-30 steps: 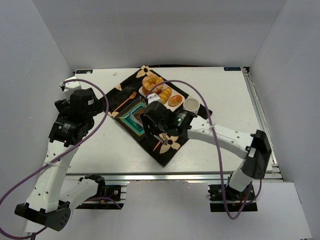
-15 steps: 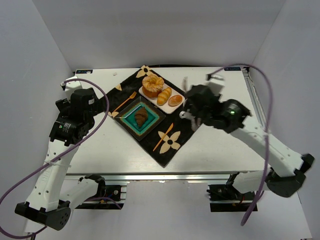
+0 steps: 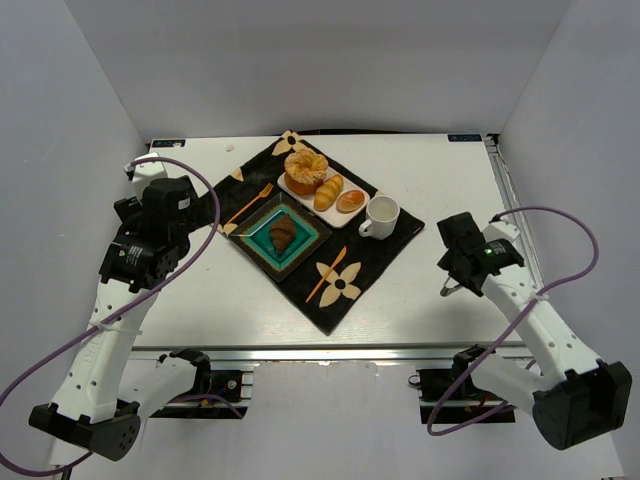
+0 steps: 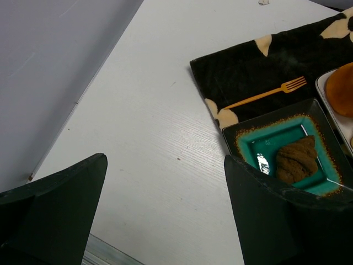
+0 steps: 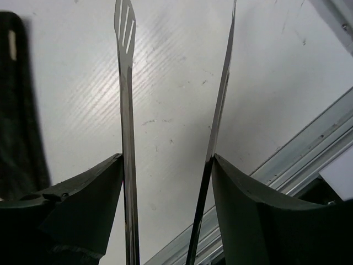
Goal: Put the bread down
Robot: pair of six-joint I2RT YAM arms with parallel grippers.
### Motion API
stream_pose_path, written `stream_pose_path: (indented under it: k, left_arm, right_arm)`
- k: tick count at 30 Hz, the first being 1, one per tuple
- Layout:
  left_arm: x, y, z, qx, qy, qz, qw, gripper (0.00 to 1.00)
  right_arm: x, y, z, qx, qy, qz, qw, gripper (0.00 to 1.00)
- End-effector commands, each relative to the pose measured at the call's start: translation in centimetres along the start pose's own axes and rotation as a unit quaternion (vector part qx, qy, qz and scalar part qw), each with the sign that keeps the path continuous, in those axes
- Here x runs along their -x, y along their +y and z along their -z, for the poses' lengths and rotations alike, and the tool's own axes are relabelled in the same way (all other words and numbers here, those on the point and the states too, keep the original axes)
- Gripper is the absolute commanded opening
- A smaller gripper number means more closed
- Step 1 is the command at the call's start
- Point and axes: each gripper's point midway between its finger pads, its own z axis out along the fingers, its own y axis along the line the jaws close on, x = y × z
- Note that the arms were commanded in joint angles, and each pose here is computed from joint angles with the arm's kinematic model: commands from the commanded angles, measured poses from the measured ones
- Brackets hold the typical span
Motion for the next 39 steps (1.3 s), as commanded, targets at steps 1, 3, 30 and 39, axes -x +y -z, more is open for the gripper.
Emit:
stream_pose_path:
  k: [1, 3, 30, 39]
  left_arm:
    - [0.4, -0.1, 0.4, -0.008, -0.008, 0.004, 1.0, 0.98]
    - [0.5, 0.1, 0.5, -0.006, -0.01, 0.004, 1.0, 0.98]
    - [0.4, 0.7, 0.3, 0.013, -0.01, -0.003, 1.0, 0.98]
    - [1.5, 0.8, 0.5, 0.024, -0.017, -0.001, 1.0, 0.98]
  right_arm:
    - [-1.6, 1.5, -2.3, 0.017, 0.014, -0.007, 1.0, 0.69]
    - [-2.7, 2.1, -3.6, 0.018, 0.024, 0.001, 1.0, 0.69]
    - [-5.6, 5.4, -4.9, 0.059, 0.088, 0.024, 0.994, 0.88]
    - [1.2, 3.3, 4.0, 0.118, 0.03, 0.021, 0.992, 0.89]
